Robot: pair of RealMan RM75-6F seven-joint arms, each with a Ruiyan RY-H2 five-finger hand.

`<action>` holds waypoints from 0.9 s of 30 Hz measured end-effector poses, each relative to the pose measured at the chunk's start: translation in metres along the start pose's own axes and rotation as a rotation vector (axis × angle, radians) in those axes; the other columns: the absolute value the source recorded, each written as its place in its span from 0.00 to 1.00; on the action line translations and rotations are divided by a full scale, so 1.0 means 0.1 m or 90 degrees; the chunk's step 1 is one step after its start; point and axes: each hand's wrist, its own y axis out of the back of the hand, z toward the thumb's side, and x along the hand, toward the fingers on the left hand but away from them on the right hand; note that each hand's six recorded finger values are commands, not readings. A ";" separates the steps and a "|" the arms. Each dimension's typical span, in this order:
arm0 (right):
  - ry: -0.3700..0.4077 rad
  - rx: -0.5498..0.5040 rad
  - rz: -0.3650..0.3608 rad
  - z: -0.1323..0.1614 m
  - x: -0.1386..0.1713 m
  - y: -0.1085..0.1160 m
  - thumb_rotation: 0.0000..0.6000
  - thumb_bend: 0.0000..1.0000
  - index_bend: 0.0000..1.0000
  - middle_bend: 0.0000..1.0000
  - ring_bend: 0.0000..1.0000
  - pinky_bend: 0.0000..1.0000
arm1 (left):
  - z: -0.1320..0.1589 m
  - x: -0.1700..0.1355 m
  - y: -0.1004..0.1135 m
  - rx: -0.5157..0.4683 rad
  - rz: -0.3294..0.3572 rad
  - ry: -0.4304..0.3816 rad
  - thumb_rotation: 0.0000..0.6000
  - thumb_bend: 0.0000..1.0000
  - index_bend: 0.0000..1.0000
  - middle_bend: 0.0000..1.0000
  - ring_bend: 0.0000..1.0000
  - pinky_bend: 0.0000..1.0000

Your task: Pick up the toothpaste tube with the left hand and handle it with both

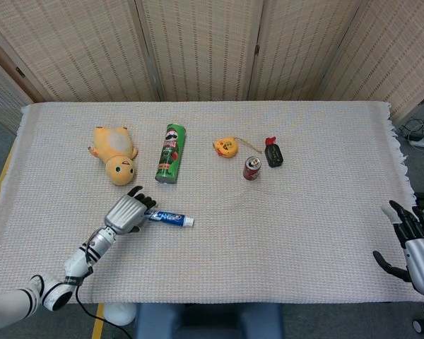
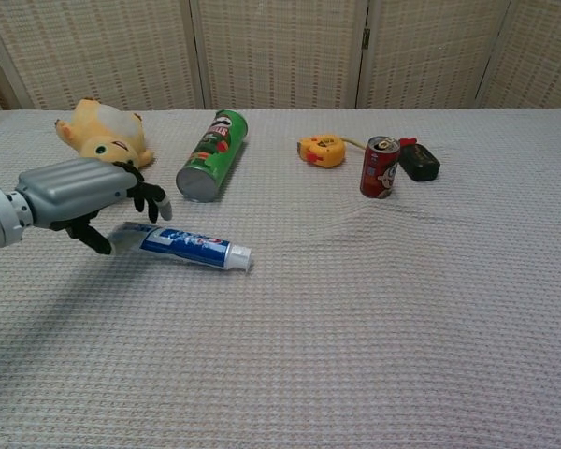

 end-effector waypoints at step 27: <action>-0.009 -0.005 -0.008 -0.08 0.08 0.03 1.00 0.33 0.00 0.09 0.12 0.00 | 0.34 0.15 -0.14 0.040 0.003 0.004 1.00 0.35 0.35 0.32 0.35 0.21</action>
